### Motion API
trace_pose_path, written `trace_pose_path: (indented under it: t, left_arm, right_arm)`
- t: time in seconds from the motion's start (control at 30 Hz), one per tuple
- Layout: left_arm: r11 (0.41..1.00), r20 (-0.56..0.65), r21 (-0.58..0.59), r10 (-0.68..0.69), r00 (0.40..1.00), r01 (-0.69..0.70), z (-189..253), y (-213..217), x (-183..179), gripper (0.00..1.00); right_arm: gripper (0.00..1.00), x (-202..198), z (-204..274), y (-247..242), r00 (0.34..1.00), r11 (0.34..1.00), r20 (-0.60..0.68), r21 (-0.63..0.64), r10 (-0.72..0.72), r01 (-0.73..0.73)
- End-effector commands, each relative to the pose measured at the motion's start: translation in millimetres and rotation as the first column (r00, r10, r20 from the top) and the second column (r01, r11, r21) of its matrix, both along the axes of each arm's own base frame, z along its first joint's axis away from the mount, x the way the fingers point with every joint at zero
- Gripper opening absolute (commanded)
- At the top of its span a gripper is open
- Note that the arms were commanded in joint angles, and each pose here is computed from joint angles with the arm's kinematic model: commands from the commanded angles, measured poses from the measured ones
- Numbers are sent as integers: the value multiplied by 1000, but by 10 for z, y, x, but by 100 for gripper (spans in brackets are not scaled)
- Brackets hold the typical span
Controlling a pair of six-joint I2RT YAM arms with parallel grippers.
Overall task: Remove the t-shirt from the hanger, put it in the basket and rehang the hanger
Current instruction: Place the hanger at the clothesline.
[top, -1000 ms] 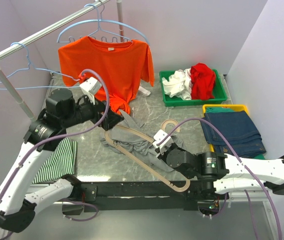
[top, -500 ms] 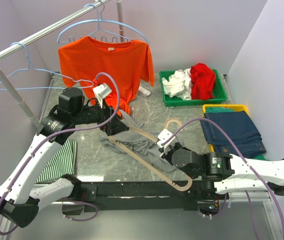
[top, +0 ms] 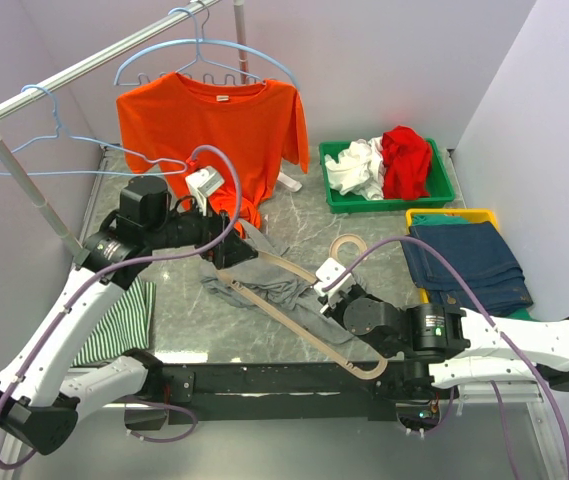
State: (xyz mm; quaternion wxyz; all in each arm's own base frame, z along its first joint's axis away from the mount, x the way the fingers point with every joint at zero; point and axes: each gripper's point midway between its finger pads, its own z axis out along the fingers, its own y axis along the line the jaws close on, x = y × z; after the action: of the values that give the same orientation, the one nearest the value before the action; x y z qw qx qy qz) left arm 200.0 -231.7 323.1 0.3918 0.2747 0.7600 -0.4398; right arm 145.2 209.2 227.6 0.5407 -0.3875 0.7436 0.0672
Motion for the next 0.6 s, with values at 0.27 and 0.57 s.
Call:
trace_pose_path:
  t: [0.27,0.57]
  left_arm:
    - [999,-20,-9,-49,999,49,-113,-49,-35,73]
    - [1000,6,-11,-23,1000,23,-45,-19,-22,1]
  right_arm:
    - [0,75,513,-48,997,988,75,153,-33,21]
    - [0,105,483,-3,996,990,79,132,-49,38]
